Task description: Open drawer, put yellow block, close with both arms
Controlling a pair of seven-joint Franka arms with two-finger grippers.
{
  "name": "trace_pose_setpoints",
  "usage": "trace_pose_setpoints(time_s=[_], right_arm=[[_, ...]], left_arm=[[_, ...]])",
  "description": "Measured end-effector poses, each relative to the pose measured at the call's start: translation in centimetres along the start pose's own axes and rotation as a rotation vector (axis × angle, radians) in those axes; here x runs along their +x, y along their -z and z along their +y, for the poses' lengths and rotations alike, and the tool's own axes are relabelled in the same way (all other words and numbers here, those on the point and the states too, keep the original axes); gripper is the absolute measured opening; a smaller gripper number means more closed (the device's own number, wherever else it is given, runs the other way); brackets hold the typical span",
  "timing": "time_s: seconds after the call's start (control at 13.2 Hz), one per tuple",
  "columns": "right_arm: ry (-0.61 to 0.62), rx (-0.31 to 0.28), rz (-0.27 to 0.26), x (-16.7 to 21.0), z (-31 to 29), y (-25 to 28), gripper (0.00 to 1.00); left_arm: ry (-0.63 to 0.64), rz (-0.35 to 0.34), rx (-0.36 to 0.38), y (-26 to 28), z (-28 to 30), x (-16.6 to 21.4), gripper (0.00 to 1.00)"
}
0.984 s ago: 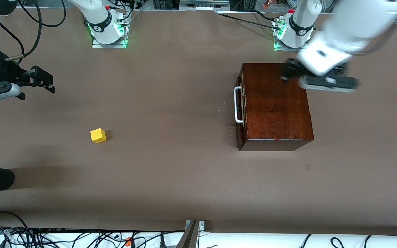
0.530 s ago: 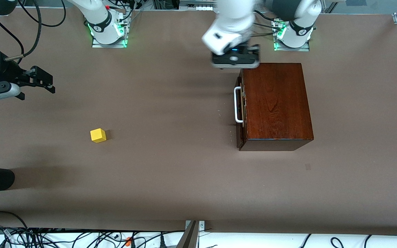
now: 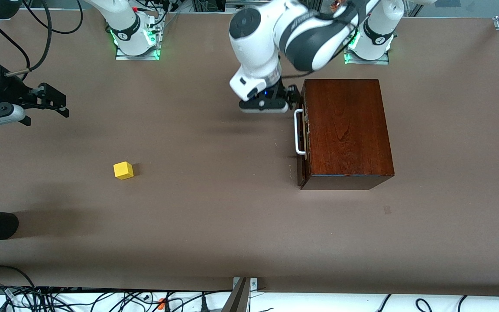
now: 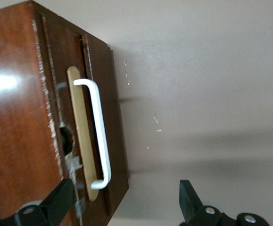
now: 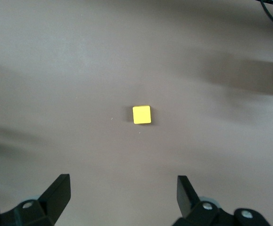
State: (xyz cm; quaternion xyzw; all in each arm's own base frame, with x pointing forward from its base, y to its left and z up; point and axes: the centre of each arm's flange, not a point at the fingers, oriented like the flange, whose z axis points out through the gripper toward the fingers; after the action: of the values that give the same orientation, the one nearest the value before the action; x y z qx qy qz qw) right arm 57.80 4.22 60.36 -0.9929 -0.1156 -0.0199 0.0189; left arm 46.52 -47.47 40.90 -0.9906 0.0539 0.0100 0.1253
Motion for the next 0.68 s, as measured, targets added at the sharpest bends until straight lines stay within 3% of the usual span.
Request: trace_pose_setpoints(time_s=[0.3,0.68], right_arm=[[0.000,0.000,0.000,0.0,0.0,0.0,1.00],[0.000,0.000,0.001,0.0,0.0,0.0,1.00]], left_arm=[[-0.032,-0.010,0.065,-5.4,1.2,1.3,1.00],[0.030,-0.010,0.068,-8.8,0.4,2.4,1.00]])
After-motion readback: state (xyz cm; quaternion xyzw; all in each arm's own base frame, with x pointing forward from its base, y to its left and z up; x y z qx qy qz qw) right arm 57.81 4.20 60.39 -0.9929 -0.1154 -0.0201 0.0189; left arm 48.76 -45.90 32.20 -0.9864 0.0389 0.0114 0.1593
